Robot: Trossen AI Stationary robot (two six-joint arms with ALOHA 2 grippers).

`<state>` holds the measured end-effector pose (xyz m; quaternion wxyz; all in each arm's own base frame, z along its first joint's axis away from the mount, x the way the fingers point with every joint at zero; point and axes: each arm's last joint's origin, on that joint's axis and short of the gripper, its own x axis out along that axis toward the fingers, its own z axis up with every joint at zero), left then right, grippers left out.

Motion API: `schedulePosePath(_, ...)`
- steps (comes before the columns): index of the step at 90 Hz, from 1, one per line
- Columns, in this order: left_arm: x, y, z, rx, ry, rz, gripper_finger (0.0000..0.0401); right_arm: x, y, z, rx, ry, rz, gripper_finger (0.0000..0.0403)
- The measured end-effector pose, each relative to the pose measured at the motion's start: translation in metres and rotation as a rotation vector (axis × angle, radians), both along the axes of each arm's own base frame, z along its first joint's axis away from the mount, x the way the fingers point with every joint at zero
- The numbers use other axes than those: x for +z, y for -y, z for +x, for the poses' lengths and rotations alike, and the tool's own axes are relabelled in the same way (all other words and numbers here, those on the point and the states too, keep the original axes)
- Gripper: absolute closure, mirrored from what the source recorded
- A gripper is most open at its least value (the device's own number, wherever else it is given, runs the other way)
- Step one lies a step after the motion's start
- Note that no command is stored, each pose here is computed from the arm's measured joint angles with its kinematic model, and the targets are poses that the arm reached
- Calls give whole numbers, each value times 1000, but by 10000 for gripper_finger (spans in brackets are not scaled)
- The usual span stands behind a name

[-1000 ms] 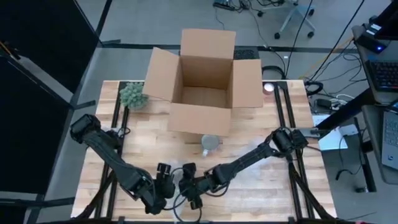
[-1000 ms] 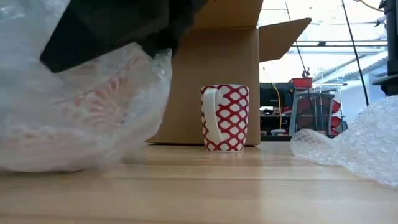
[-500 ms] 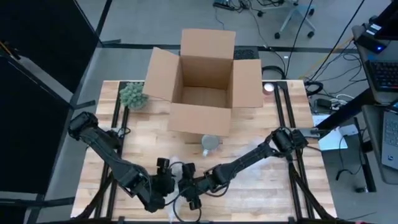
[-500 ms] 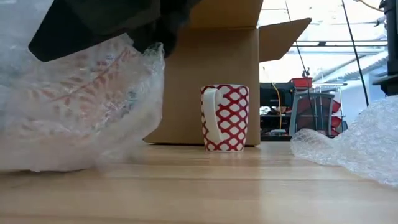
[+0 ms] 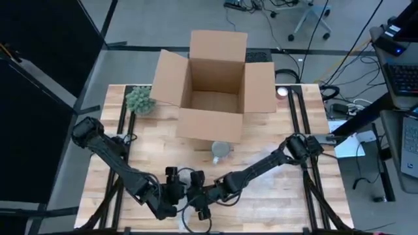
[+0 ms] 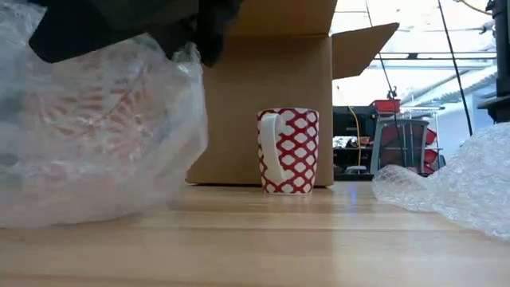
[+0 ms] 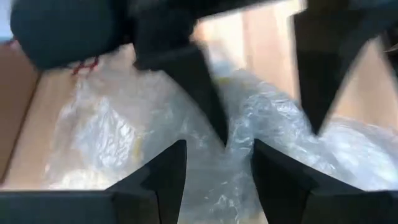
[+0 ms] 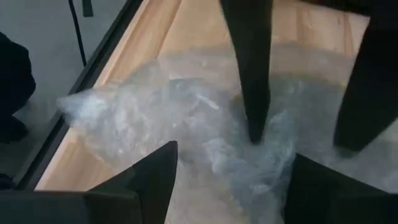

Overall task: Wrap mug
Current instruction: Wrap the orange mug with bubble wrap

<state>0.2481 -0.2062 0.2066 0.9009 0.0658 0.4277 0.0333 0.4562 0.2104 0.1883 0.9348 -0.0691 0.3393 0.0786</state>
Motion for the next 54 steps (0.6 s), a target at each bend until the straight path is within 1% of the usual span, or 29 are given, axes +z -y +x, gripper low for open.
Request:
schedulePosePath(9, -3, -1, 0, 9, 10, -8, 240, 4, 1, -1, 0, 3, 3, 186)
schedulePosePath(16, -3, -1, 0, 8, 6, -8, 240, 12, 1, -4, 4, 4, 8, 186)
schedulePosePath(31, -4, 0, 0, 1, -2, -7, 240, 51, 7, -16, 3, 44, 28, 186)
schedulePosePath(43, -5, 0, 0, 0, -4, -6, 240, 81, 15, -34, -9, 12, 26, 186)
schedulePosePath(49, -5, 0, -1, -1, -6, -7, 240, 91, 20, -42, -34, -9, 17, 186)
schedulePosePath(54, -5, 0, -1, -1, -7, -9, 240, 94, 24, -46, -86, -17, -15, 186)
